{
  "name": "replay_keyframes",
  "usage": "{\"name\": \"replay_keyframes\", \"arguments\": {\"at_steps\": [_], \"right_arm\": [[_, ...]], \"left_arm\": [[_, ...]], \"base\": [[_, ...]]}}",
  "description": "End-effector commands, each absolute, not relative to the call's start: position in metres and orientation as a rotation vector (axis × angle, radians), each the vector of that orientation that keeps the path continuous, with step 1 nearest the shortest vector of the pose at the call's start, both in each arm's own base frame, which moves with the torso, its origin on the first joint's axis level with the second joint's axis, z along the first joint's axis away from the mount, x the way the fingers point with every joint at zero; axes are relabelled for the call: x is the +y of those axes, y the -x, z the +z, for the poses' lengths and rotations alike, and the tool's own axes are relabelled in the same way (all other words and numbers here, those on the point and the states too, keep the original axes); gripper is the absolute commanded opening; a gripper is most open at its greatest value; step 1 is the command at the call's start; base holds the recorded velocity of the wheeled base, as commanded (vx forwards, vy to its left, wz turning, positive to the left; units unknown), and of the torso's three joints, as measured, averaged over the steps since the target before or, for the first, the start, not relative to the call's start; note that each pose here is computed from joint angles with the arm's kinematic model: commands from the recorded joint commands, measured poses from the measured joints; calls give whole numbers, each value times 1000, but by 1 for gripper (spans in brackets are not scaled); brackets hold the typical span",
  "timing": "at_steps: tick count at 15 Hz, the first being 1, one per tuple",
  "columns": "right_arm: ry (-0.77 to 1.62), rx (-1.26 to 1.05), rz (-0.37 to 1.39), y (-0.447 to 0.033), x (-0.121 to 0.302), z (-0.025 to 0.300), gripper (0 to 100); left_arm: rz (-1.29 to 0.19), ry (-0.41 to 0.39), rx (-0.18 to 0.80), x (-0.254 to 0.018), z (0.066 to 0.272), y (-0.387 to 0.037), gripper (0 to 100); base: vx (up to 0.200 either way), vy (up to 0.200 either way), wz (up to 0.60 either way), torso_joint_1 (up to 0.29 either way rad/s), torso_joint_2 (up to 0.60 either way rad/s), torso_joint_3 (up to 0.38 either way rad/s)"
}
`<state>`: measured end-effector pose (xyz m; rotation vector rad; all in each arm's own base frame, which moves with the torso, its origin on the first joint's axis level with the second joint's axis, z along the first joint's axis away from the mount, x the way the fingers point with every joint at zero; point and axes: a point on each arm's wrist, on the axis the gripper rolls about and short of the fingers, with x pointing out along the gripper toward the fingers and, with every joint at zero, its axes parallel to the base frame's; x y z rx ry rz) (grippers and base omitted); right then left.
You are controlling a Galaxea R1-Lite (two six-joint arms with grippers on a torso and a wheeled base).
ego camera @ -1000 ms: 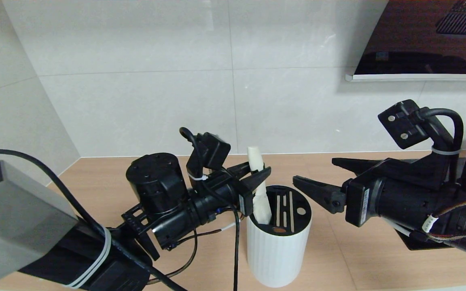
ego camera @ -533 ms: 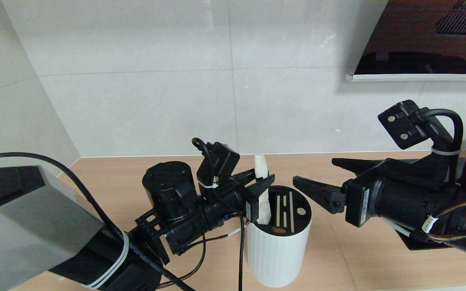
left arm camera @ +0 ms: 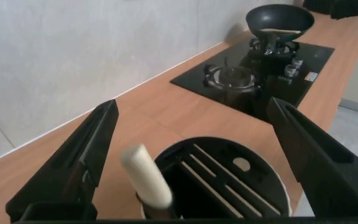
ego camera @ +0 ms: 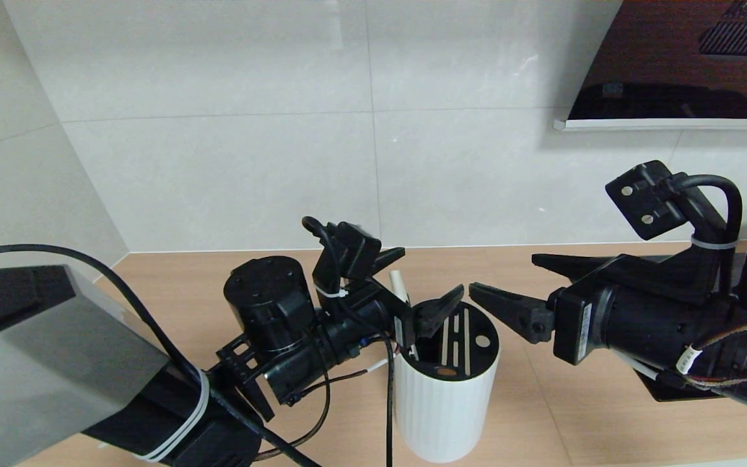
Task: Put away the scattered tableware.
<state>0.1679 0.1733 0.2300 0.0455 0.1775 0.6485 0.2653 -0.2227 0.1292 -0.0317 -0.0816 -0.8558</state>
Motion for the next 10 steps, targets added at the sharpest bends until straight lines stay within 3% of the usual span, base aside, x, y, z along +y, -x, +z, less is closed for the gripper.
{"name": "replay_keyframes", "arguments": {"at_steps": [1, 5, 6, 7, 9, 10], "right_arm": [[-45, 178, 648, -168, 174, 230, 100], [-55, 155, 641, -165, 170, 235, 100], [-62, 110, 621, -159, 162, 245, 100], [-66, 74, 611, -151, 153, 254, 100], [-84, 17, 577, -137, 135, 263, 100], [-84, -23, 515, -131, 120, 268, 100]], "left_arm": [[-856, 35, -90, -222, 131, -265, 100], [-841, 79, -218, -210, 173, -251, 100], [-831, 126, -276, -198, 197, -237, 100], [-812, 143, -299, -188, 207, -227, 100], [-768, 150, -343, -164, 221, -213, 100], [-736, 145, -328, -150, 218, -208, 100]], "base": [[0, 0, 0, 0, 0, 0], [0, 0, 0, 0, 0, 0], [0, 0, 0, 0, 0, 0], [0, 0, 0, 0, 0, 0], [0, 0, 0, 0, 0, 0], [0, 0, 0, 0, 0, 0]]}}
